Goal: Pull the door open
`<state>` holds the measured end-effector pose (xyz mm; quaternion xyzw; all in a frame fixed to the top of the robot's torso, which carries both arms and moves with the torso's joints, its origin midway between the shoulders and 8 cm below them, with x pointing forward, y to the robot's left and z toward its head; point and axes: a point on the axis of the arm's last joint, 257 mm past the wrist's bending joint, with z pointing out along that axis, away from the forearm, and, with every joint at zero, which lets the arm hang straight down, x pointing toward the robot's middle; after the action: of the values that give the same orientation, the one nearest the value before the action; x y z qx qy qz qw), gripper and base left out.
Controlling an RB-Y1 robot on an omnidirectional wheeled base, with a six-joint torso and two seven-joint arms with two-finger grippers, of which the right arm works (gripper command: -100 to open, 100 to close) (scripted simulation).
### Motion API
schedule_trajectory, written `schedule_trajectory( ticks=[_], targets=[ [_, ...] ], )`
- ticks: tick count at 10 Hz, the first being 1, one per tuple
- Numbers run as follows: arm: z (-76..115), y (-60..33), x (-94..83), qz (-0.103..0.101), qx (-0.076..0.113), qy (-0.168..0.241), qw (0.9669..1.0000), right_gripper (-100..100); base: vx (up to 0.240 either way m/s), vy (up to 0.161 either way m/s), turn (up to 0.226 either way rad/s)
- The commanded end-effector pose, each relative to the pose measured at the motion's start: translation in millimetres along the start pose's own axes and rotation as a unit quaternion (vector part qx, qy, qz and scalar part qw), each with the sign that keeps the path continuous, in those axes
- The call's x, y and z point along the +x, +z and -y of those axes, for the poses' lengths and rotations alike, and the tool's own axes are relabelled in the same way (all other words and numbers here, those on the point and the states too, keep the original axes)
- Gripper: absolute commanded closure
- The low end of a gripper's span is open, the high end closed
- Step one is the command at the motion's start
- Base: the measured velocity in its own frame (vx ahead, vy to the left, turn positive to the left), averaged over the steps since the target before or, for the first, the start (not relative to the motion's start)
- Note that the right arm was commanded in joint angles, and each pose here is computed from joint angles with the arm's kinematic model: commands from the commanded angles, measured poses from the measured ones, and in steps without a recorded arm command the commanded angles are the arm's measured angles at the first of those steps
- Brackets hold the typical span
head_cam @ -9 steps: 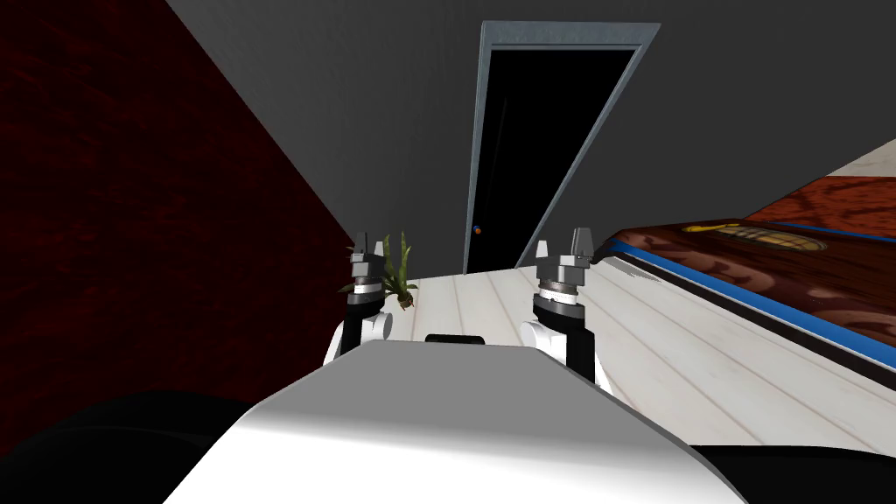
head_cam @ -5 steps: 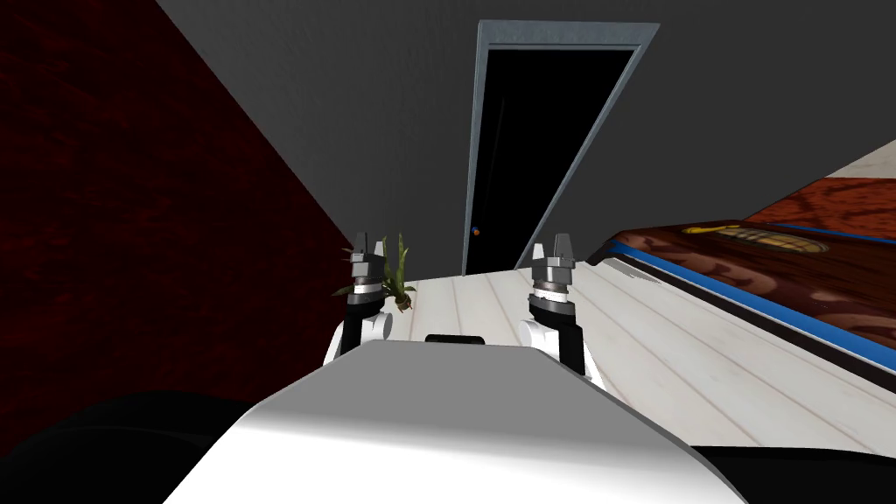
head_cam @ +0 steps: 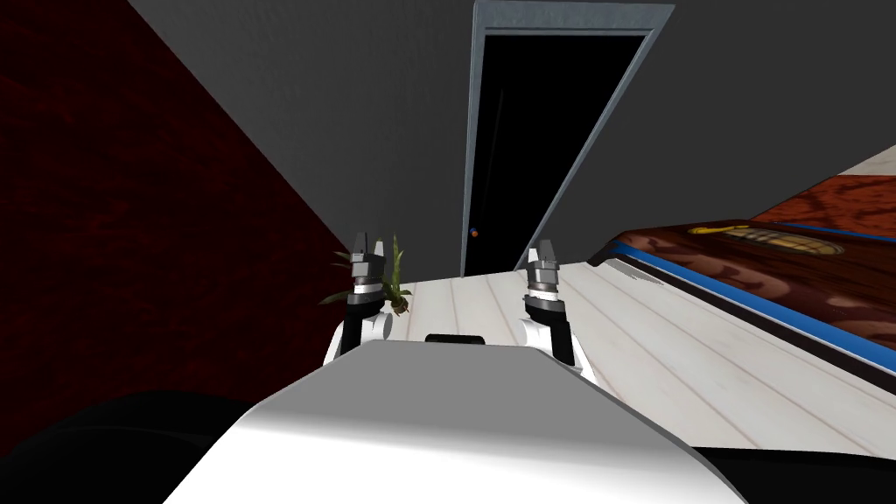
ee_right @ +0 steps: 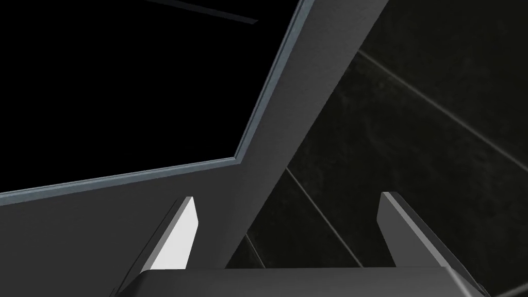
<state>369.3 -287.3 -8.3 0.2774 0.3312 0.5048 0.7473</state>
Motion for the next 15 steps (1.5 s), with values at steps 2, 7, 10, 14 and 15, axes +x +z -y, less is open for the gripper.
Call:
schedule_trajectory(
  ticks=[2,7,10,14,15],
  targets=[
    [16.3,-3.3,6.5,-0.01,0.009,-0.03,0.9994,-100,0.078,-0.041,-0.002],
    [52.0,-10.9,17.3,-0.032,0.029,-0.092,0.9948,-100,0.082,-0.032,0.0],
    [75.1,-16.8,23.8,-0.048,0.04,-0.132,0.9893,-100,0.1,-0.035,0.0],
    [106.4,-26.3,32.5,-0.07,0.056,-0.186,0.9786,-100,0.087,-0.023,0.002],
    [114.3,-29.0,34.6,-0.076,0.059,-0.199,0.9753,-100,0.1,-0.027,-0.002]
  ],
)
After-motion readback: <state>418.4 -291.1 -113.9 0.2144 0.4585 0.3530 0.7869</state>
